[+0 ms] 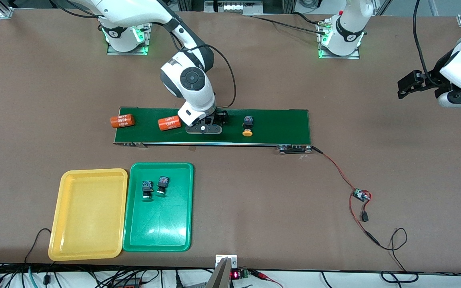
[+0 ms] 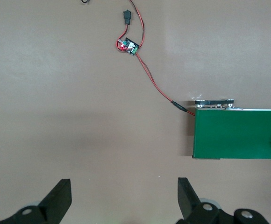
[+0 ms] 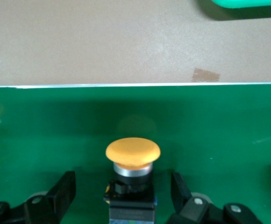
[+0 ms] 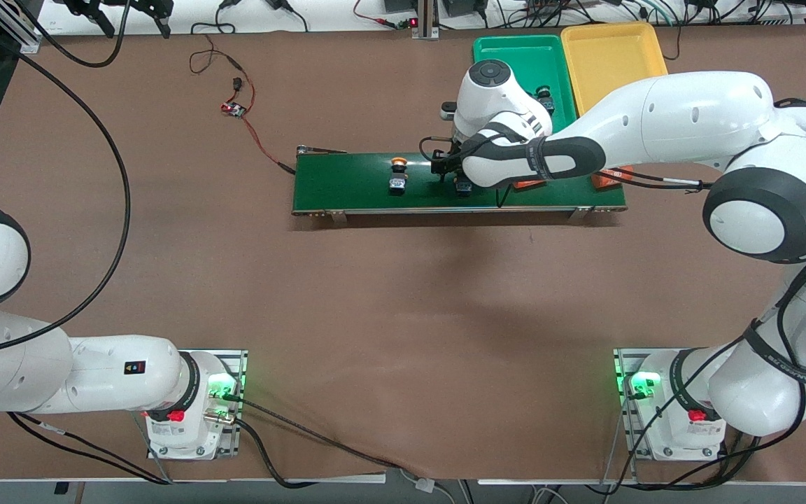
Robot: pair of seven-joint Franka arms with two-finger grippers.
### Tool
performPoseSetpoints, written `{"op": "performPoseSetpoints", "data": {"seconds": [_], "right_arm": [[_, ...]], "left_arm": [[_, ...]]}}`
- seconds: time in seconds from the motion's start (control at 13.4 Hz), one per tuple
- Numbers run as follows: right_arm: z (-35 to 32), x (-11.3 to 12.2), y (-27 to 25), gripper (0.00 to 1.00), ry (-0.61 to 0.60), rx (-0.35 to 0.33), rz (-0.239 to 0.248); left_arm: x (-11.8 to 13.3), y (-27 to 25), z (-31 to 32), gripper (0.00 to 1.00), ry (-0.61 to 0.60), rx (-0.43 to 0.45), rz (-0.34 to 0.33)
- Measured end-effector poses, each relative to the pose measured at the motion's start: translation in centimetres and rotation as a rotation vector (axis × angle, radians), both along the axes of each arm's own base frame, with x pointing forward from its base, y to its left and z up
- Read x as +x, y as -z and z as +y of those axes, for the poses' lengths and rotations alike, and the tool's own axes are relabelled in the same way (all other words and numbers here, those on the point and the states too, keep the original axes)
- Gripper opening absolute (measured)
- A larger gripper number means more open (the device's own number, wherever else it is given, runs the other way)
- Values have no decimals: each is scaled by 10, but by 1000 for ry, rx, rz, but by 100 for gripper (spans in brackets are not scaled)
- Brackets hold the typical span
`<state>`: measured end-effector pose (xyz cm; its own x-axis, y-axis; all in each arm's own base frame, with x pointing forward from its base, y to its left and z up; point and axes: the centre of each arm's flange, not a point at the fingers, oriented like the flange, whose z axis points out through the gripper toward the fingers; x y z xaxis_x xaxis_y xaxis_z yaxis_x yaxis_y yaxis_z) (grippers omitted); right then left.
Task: Sort buttons by color to trays
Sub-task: 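Carry the yellow button off the belt toward the yellow tray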
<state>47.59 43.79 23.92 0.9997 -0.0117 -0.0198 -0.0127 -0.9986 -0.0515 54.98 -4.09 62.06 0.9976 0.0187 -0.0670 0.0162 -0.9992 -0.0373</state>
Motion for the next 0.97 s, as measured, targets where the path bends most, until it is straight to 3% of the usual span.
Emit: {"op": "performPoseSetpoints", "data": {"seconds": [0.15,0.3,0.37,0.67,0.97], "right_arm": [[-2,3,0,72,-26,-1,-5],[-6,8,-4,46,-29,-2,-14],[-9,12,-7,41,-27,-6,-17],[-33,26,-31,41,-7,-70,-2],[-119,79,-95,41,15,-159,16]], "left_arm": [[0,0,0,100,0,0,2],[0,0,0,100,0,0,4],[0,1,0,100,0,0,4],[1,3,-1,100,3,0,9],[4,9,-3,100,4,-16,21]]}}
